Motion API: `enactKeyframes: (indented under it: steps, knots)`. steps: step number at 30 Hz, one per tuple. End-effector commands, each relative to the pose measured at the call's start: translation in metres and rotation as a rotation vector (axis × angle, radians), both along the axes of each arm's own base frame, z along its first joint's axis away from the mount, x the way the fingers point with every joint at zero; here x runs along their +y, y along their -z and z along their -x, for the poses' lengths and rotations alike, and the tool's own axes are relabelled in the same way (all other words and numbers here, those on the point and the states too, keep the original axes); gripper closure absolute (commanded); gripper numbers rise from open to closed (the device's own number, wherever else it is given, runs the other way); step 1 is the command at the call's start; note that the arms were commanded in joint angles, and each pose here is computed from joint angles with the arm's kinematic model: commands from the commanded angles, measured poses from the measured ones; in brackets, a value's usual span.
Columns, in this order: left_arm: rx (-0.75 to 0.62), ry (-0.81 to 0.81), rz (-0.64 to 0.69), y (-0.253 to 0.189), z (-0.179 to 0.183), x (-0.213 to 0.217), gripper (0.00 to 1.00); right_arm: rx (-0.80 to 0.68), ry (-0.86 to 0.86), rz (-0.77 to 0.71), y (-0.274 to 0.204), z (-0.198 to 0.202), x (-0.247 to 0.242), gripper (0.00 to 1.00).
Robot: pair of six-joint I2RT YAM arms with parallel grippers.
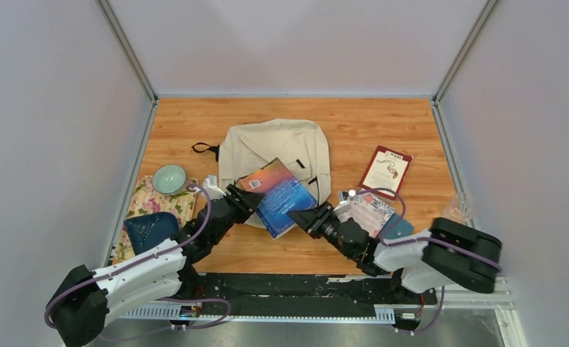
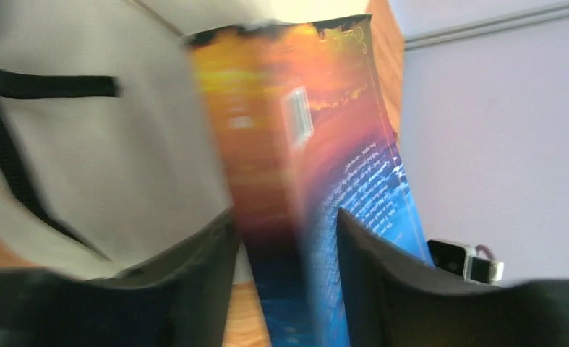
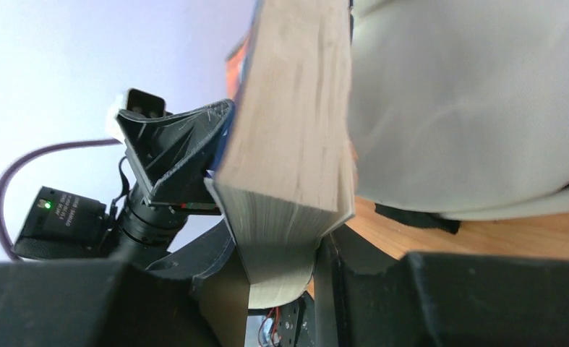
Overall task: Pack the student bag
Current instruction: Pick up the book from the center of the board, then place the book in the student bag.
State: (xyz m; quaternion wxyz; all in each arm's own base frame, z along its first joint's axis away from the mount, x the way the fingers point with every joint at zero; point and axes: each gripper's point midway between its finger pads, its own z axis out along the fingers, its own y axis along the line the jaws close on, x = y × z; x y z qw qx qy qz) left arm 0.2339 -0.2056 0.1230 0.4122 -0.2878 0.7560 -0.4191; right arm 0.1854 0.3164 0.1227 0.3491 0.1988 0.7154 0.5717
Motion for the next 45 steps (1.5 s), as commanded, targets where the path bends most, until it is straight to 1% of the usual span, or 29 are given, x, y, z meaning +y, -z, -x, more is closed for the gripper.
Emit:
enactKeyframes:
  steps: [1, 2, 3, 4, 5, 6, 7, 8, 10, 11, 12, 16, 17, 18, 20, 21, 24, 25, 27, 31, 35, 40, 43, 45]
  knots:
    - [-0.164, 0.151, -0.17, -0.047, -0.003, -0.017, 0.29, -0.204, 0.108, -0.037, -0.085, -0.018, -0.016, 1.0]
    - [-0.169, 0.157, -0.203, -0.05, -0.004, -0.016, 0.22, -0.178, 0.134, 0.055, -0.072, -0.021, -0.023, 1.0]
    - [-0.163, 0.165, -0.246, -0.055, -0.005, -0.014, 0.16, -0.203, 0.154, 0.03, -0.093, -0.02, -0.032, 1.0]
    - [-0.177, 0.166, -0.31, -0.056, -0.007, -0.009, 0.14, -0.229, 0.173, 0.055, -0.103, -0.021, -0.038, 1.0]
    - [-0.181, 0.167, -0.346, -0.058, -0.008, -0.006, 0.14, -0.22, 0.199, 0.116, -0.095, -0.023, -0.047, 1.0]
    - [-0.169, 0.171, -0.397, -0.061, -0.007, -0.001, 0.14, -0.249, 0.216, 0.097, -0.112, -0.021, -0.057, 1.0]
    - [-0.189, 0.171, -0.468, -0.064, -0.009, 0.006, 0.14, -0.269, 0.225, 0.116, -0.119, -0.02, -0.063, 1.0]
    - [-0.198, 0.172, -0.503, -0.068, -0.01, 0.01, 0.14, -0.26, 0.239, 0.172, -0.112, -0.02, -0.071, 1.0]
    - [-0.222, 0.165, -0.589, -0.081, -0.011, 0.022, 0.14, -0.292, 0.256, 0.157, -0.129, -0.016, -0.086, 1.0]
    - [-0.23, 0.169, -0.608, -0.084, -0.01, 0.025, 0.14, -0.301, 0.255, 0.2, -0.128, -0.014, -0.092, 1.0]
    - [-0.237, 0.167, -0.622, -0.087, -0.008, 0.029, 0.14, -0.32, 0.261, 0.174, -0.14, -0.009, -0.1, 1.0]
    - [-0.278, 0.185, -0.62, -0.091, -0.004, 0.029, 0.14, -0.336, 0.285, 0.201, -0.16, 0.0, -0.129, 1.0]
    - [-0.287, 0.181, -0.621, -0.094, -0.006, 0.029, 0.14, -0.326, 0.285, 0.241, -0.155, 0.002, -0.136, 1.0]
    - [-0.302, 0.181, -0.621, -0.1, -0.007, 0.027, 0.14, -0.35, 0.294, 0.215, -0.173, 0.007, -0.146, 1.0]
    - [-0.33, 0.185, -0.652, -0.107, -0.012, 0.027, 0.14, -0.354, 0.297, 0.241, -0.176, 0.011, -0.157, 1.0]
    - [-0.341, 0.182, -0.658, -0.116, -0.016, 0.025, 0.14, -0.362, 0.308, 0.233, -0.188, 0.013, -0.163, 1.0]
    - [-0.351, 0.211, -0.694, -0.132, -0.022, 0.019, 0.14, -0.367, 0.31, 0.259, -0.195, 0.017, -0.174, 1.0]
    - [-0.35, 0.229, -0.704, -0.132, -0.023, 0.017, 0.14, -0.374, 0.308, 0.254, -0.205, 0.019, -0.177, 1.0]
    - [-0.348, 0.249, -0.708, -0.132, -0.023, 0.013, 0.14, -0.363, 0.298, 0.283, -0.203, 0.021, -0.18, 1.0]
    - [-0.352, 0.288, -0.707, -0.126, -0.021, 0.009, 0.14, -0.36, 0.295, 0.269, -0.207, 0.024, -0.183, 1.0]
    - [-0.366, 0.285, -0.705, -0.13, -0.019, 0.012, 0.14, -0.365, 0.294, 0.249, -0.21, 0.024, -0.181, 1.0]
    - [-0.394, 0.287, -0.712, -0.138, -0.02, 0.013, 0.13, -0.378, 0.276, 0.277, -0.22, 0.021, -0.172, 1.0]
    - [-0.397, 0.299, -0.734, -0.144, -0.025, 0.011, 0.12, -0.382, 0.309, 0.294, -0.227, 0.015, -0.173, 1.0]
    - [-0.383, 0.316, -0.765, -0.149, -0.031, 0.009, 0.12, -0.384, 0.359, 0.317, -0.232, 0.01, -0.181, 1.0]
